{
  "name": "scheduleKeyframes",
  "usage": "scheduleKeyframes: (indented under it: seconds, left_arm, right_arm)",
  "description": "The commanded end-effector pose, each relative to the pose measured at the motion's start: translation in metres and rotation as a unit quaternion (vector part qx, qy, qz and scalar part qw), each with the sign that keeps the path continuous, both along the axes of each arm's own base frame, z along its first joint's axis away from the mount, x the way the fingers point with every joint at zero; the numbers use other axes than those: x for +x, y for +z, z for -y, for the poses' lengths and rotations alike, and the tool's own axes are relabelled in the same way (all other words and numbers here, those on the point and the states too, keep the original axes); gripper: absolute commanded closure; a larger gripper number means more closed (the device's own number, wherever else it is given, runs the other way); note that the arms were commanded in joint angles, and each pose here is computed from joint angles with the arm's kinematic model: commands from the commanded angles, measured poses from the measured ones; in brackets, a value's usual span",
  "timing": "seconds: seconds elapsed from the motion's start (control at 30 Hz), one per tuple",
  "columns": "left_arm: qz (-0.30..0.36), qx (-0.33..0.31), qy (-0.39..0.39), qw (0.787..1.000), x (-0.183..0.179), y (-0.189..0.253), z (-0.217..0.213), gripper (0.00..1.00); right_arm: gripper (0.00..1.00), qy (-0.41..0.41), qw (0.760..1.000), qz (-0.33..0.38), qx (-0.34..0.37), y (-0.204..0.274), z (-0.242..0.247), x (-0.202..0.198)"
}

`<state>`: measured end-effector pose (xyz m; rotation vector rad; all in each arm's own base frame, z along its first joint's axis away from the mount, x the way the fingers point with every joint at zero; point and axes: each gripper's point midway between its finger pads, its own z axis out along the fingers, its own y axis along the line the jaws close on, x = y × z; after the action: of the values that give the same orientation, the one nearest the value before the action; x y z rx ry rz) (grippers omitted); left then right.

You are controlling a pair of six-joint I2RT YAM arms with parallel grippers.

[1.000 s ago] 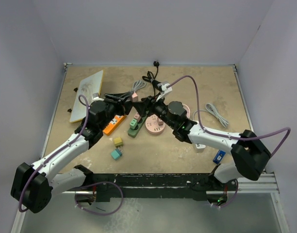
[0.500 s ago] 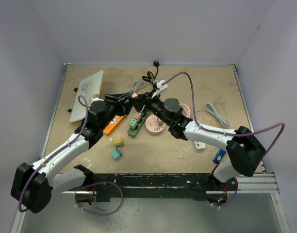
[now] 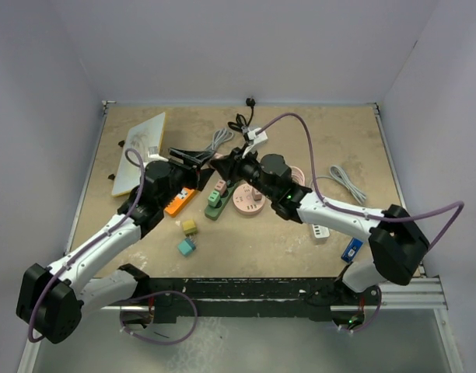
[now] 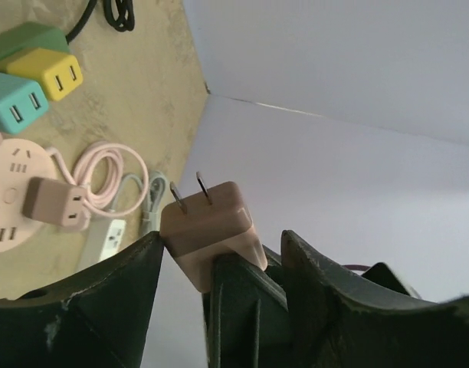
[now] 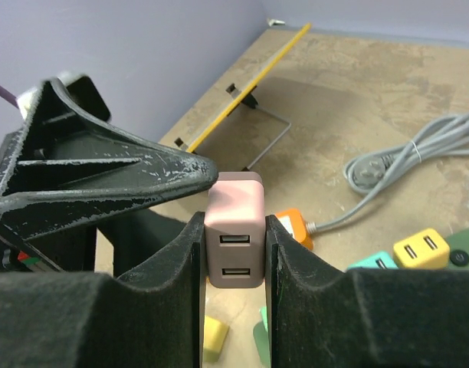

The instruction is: Insert the plug

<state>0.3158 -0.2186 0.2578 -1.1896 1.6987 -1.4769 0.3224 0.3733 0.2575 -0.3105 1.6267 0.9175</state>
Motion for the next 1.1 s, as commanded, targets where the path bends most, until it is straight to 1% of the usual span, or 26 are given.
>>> scheduleKeyframes:
  seconds: [0.0, 0.1, 0.2, 0.27, 0.3, 0.37, 0.43, 0.53, 0.6, 0.67, 0.9, 1.07]
  left_arm:
    - [0.101, 0.140, -0.029, 0.985, -0.006, 0.026, -0.006, 0.40]
    - [0.146, 0.212, -0.031, 0.966, -0.012, 0.031, -0.016, 0.40]
    - [0.184, 0.298, -0.012, 0.937, -0.019, 0.041, -0.038, 0.40]
    - [0.210, 0.359, 0.003, 0.909, -0.024, 0.053, -0.055, 0.40]
    - [0.226, 0.395, 0.009, 0.891, -0.027, 0.060, -0.064, 0.40]
    - [0.252, 0.443, 0.016, 0.860, -0.033, 0.074, -0.077, 0.40]
    - [0.270, 0.480, 0.024, 0.834, -0.039, 0.085, -0.089, 0.40]
    - [0.288, 0.514, 0.034, 0.807, -0.047, 0.094, -0.101, 0.40]
    - [0.293, 0.525, 0.044, 0.798, -0.050, 0.093, -0.107, 0.41]
    - [0.293, 0.530, 0.054, 0.794, -0.052, 0.087, -0.113, 0.41]
    - [0.288, 0.528, 0.097, 0.793, -0.058, 0.083, -0.130, 0.41]
    - [0.283, 0.528, 0.094, 0.796, -0.060, 0.076, -0.132, 0.41]
  right_arm:
    - [1.00, -0.023, 0.999, 0.002, 0.026, 0.047, 0.019, -0.005]
    - [1.00, -0.033, 0.999, -0.035, -0.001, 0.034, 0.033, -0.009]
    - [1.00, -0.047, 0.995, -0.076, -0.033, 0.018, 0.049, -0.012]
    - [1.00, -0.055, 0.990, -0.111, -0.067, 0.000, 0.061, -0.015]
    - [1.00, -0.057, 0.987, -0.127, -0.083, -0.006, 0.064, -0.016]
    - [1.00, -0.056, 0.980, -0.153, -0.118, -0.016, 0.069, -0.018]
    - [1.00, -0.046, 0.970, -0.179, -0.157, -0.029, 0.071, -0.022]
    - [1.00, -0.042, 0.952, -0.220, -0.209, -0.051, 0.073, -0.022]
    - [1.00, -0.037, 0.940, -0.242, -0.236, -0.063, 0.073, -0.020]
    - [1.00, -0.030, 0.930, -0.258, -0.260, -0.076, 0.069, -0.018]
    - [1.00, -0.018, 0.891, -0.313, -0.328, -0.120, 0.061, -0.011]
    - [1.00, -0.039, 0.873, -0.330, -0.358, -0.137, 0.066, -0.005]
